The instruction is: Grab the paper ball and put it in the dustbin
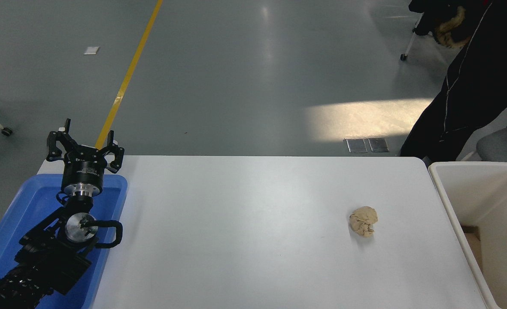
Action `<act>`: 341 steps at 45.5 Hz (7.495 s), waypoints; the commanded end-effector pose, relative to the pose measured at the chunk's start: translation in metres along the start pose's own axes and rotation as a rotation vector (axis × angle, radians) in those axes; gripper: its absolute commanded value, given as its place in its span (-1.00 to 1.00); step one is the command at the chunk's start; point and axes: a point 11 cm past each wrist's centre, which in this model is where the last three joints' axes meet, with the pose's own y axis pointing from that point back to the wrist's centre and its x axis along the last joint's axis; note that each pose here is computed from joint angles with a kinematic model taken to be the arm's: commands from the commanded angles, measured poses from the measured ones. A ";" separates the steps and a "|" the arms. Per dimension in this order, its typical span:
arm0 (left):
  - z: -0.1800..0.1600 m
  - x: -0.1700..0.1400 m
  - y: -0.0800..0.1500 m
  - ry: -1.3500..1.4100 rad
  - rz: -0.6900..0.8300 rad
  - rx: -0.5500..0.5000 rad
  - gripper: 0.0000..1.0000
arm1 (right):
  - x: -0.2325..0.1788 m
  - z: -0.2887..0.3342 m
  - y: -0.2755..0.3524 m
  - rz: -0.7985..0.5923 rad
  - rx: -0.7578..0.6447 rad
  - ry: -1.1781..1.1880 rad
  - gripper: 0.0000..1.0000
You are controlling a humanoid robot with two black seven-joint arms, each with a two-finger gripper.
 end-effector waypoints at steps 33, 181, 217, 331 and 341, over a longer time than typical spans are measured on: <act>0.000 0.001 0.000 -0.002 0.002 0.000 0.98 | 0.007 -0.027 0.003 0.009 0.050 -0.024 1.00; 0.000 0.001 0.000 -0.001 0.001 0.000 0.98 | -0.086 -0.268 0.255 -0.475 0.405 0.729 1.00; 0.000 0.001 0.001 -0.001 0.001 0.001 0.98 | -0.149 -0.251 0.172 -0.484 0.381 0.678 1.00; 0.000 0.001 0.000 -0.001 0.001 0.000 0.98 | 0.011 -0.257 0.477 -0.660 0.594 0.910 -1.00; 0.000 0.001 0.001 -0.002 0.002 0.000 0.98 | 0.013 -0.256 0.483 -0.665 0.600 0.922 -1.00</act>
